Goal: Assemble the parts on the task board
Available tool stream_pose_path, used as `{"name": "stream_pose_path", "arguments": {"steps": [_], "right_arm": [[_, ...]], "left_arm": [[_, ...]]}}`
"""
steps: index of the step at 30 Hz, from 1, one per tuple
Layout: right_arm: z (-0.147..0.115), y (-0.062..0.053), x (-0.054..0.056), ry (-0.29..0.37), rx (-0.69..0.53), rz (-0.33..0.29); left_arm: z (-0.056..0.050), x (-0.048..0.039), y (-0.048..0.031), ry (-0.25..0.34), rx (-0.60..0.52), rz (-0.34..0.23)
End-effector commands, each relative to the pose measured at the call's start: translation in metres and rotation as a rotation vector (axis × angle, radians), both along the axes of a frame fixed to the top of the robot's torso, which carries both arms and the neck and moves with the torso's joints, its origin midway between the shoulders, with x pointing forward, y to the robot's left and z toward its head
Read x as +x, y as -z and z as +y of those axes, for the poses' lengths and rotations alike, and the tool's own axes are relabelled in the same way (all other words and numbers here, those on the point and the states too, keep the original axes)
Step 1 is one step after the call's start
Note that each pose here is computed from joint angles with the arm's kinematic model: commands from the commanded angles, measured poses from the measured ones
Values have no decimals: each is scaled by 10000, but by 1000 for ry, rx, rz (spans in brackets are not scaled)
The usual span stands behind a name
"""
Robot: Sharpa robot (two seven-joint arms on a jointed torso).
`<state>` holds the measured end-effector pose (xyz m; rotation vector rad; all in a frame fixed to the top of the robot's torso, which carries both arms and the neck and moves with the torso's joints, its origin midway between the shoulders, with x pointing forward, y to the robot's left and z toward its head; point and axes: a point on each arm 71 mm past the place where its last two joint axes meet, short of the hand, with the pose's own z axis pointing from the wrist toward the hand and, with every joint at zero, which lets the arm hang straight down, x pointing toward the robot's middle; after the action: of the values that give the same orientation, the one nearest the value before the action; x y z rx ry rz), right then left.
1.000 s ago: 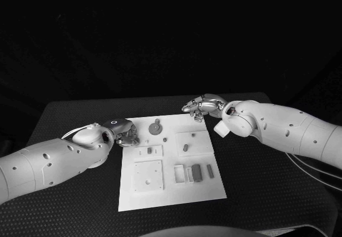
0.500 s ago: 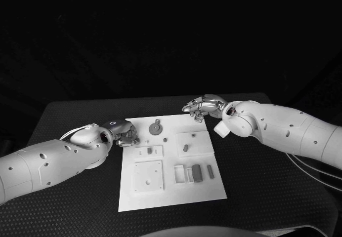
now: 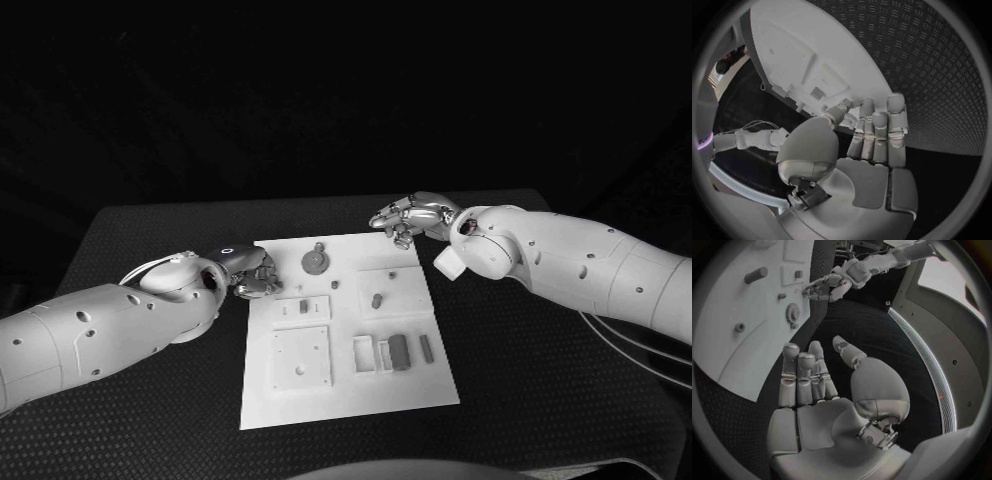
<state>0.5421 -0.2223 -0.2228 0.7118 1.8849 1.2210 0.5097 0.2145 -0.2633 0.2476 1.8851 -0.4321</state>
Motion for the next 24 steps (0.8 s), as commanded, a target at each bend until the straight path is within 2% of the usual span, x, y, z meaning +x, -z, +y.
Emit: {"name": "stream_pose_path", "arguments": {"steps": [1, 24], "right_arm": [[10, -1, -6, -9, 9, 0], [8, 0, -6, -10, 9, 1]], "left_arm": [[7, -27, 41, 6, 6, 34], [-10, -21, 23, 2, 3, 23]]}}
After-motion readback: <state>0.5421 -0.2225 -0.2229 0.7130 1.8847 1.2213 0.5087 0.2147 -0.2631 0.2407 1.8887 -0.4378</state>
